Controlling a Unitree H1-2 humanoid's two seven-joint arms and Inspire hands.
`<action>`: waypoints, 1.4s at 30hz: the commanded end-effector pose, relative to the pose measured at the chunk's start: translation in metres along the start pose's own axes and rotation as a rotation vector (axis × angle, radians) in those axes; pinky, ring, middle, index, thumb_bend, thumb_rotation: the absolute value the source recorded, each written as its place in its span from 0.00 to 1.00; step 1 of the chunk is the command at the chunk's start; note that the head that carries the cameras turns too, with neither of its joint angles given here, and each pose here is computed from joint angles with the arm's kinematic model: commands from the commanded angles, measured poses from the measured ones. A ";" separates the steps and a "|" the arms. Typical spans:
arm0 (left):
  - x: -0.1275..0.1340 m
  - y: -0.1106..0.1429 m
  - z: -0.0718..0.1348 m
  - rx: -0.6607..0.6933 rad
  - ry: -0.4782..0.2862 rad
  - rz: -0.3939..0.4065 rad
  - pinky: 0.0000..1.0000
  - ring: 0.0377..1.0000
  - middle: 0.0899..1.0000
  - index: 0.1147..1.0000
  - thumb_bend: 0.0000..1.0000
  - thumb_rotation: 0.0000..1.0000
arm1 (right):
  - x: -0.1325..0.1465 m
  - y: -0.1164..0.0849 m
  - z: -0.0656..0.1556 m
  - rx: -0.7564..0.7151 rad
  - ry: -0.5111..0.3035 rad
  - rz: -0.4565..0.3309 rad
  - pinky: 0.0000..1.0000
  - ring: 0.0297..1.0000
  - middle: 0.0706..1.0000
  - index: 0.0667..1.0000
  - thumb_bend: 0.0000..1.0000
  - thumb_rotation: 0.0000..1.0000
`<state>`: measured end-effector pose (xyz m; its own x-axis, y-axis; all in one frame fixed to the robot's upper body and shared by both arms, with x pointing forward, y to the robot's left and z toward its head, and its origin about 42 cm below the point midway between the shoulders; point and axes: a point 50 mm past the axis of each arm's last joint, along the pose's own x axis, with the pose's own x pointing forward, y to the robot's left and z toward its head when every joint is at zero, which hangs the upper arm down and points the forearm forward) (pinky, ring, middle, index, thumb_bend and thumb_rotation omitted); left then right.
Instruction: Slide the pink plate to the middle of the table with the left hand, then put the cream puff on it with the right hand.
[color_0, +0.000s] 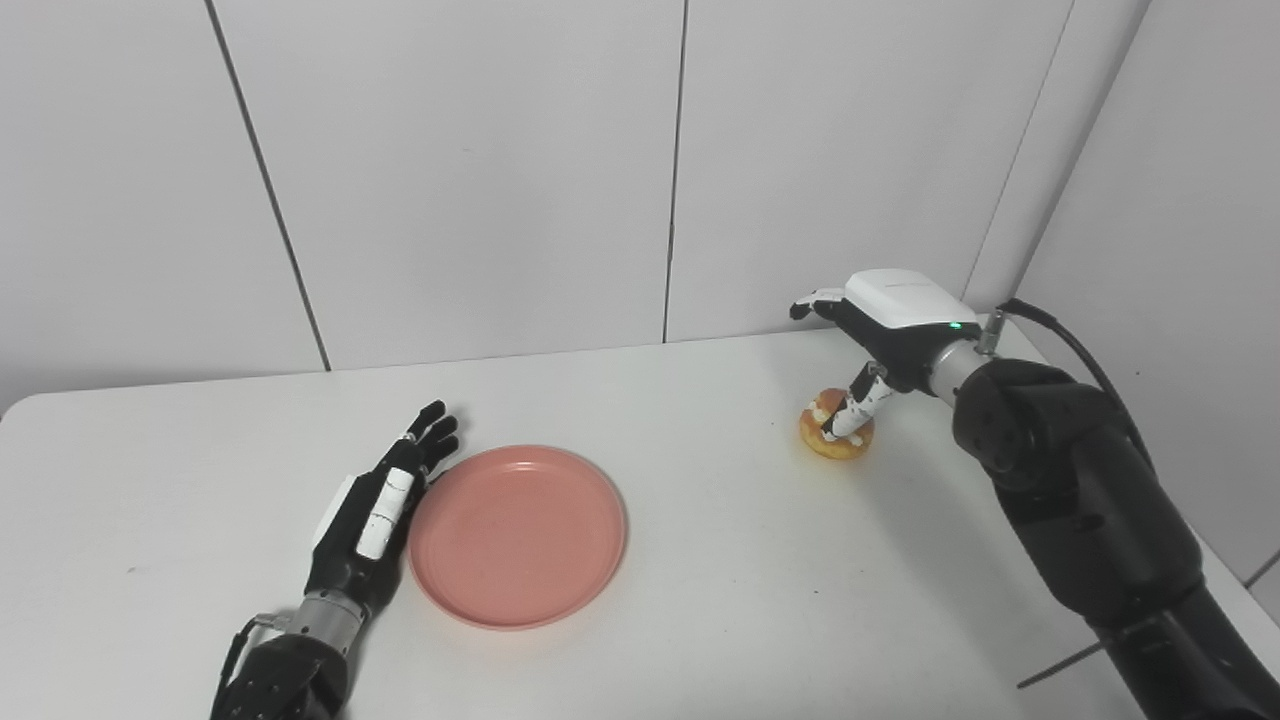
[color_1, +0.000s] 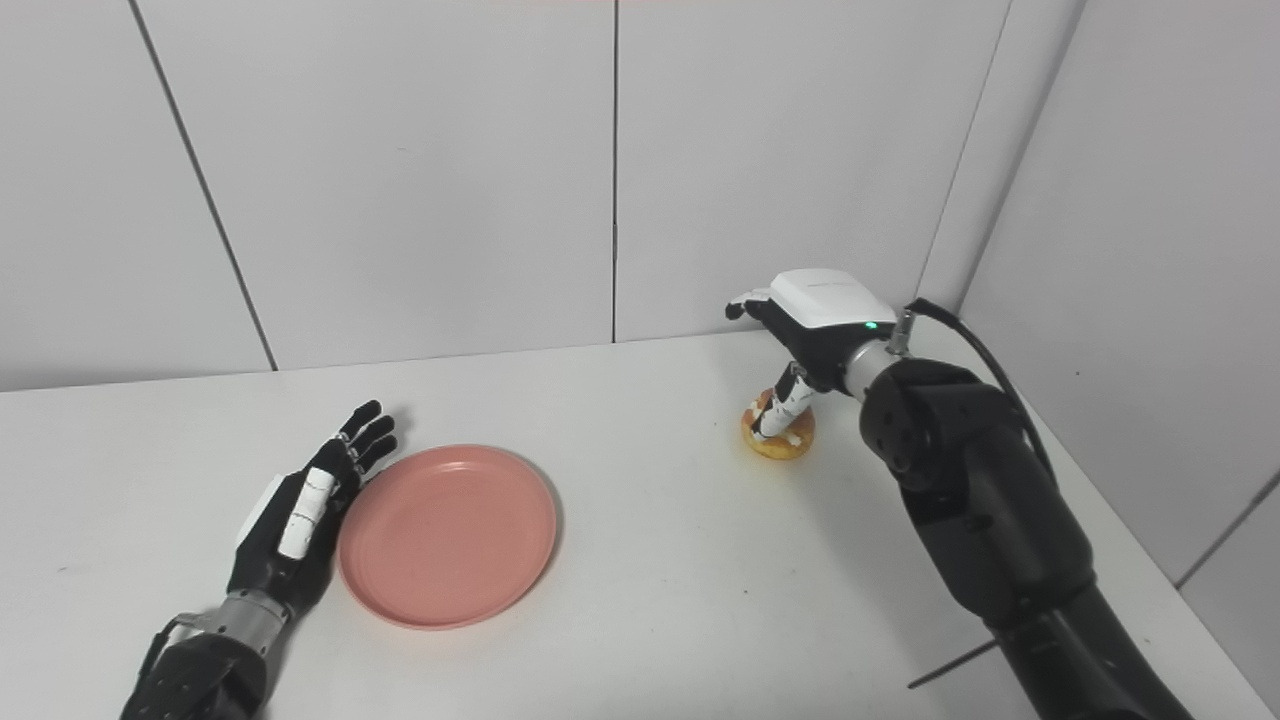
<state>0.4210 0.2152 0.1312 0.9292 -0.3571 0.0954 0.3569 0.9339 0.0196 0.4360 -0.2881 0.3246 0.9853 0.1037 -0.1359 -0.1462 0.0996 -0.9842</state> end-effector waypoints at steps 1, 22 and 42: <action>-0.020 -0.013 -0.033 -0.042 0.102 0.002 0.85 0.95 0.94 0.91 0.96 0.84 | 0.005 -0.028 -0.003 -0.022 0.023 -0.049 0.63 0.83 0.88 0.80 1.00 0.13; -0.020 -0.018 -0.030 -0.012 0.101 -0.012 0.83 0.94 0.93 0.92 0.99 0.83 | 0.057 -0.011 -0.012 -0.015 0.083 0.134 0.53 0.69 0.81 0.82 1.00 0.15; -0.018 -0.021 -0.031 -0.017 0.101 -0.017 0.83 0.94 0.93 0.92 1.00 0.84 | 0.063 -0.003 -0.024 -0.063 0.098 0.157 0.56 0.74 0.85 0.82 1.00 0.14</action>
<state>0.4178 0.2088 0.1316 0.9261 -0.3656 0.0929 0.3624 0.9307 0.0502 0.4953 -0.2965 0.2822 0.9209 0.0207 -0.3893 -0.3899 0.0501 -0.9195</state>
